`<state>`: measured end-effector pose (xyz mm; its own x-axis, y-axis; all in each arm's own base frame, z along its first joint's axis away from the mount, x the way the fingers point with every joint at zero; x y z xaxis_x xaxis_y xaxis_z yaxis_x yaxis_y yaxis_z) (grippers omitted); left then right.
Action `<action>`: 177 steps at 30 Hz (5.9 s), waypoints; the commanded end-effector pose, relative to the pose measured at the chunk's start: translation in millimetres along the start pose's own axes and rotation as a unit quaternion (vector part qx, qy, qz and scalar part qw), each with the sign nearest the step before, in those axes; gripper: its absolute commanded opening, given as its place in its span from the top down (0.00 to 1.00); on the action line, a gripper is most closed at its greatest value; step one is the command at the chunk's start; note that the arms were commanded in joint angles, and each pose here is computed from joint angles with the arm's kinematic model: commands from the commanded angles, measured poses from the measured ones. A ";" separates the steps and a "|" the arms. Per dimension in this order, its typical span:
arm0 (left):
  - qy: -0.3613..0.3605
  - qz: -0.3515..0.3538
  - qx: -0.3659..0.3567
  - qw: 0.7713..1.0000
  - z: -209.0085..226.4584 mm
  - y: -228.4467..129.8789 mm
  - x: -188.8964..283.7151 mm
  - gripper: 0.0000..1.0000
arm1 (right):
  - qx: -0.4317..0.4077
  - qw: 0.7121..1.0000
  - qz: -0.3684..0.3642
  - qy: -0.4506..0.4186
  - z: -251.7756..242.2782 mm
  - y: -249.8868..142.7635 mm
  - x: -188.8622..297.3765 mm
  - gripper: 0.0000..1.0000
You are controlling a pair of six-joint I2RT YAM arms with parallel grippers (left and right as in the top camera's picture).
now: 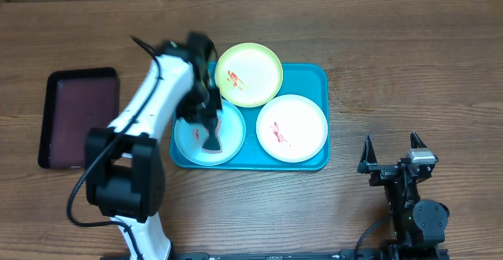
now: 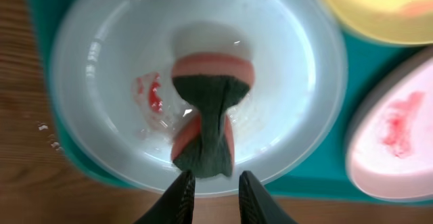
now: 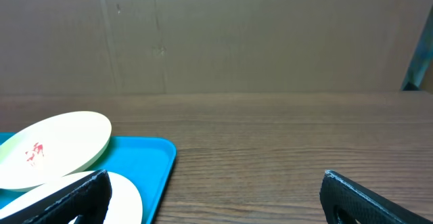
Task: Clean dirty plates on tray and stack at the side
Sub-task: 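Carry the sponge with the left gripper onto the light blue plate, then move the right gripper to the light blue plate's rim and grip it, then scrub the light blue plate with the sponge in the left gripper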
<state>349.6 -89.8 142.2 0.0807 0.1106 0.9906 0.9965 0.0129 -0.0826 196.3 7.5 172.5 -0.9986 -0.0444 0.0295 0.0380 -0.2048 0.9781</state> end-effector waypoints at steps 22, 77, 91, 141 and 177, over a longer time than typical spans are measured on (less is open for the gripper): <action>0.015 0.000 0.015 1.000 51.0 3.8 8.1 0.14 | -0.091 0.979 0.014 0.180 44.0 4.1 8.1 0.00; -0.021 0.001 0.041 0.999 42.2 4.1 5.7 0.34 | -0.134 0.823 0.547 0.071 250.8 -12.3 -119.4 0.51; -0.037 0.008 0.039 0.999 37.8 1.7 5.9 0.42 | -0.088 0.828 0.550 0.059 263.0 -117.4 -168.7 0.53; 0.125 -0.019 0.006 0.992 51.3 -15.1 -88.4 0.95 | -0.070 0.795 0.600 0.050 257.6 -164.9 -160.4 0.82; -0.124 -0.023 -0.069 0.990 -19.5 -6.5 -82.1 0.96 | -0.069 0.793 0.603 0.048 256.6 -165.5 -159.2 0.88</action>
<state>332.5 -121.8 66.6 0.0562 0.3867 0.9205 0.9955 -0.0917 -0.0223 334.8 297.2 58.6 -0.2152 -0.3605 0.9076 0.9764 -0.0609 0.2073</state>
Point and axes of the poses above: each gripper's point midway between its finger pads, its own x axis back along the fingers, its own z axis along the line the jaws close on, y = z × x, the point moved 5 cm from there along x, back along the fingers, and after that the axes turned 10 degrees about -x, right-handed, at the moved point
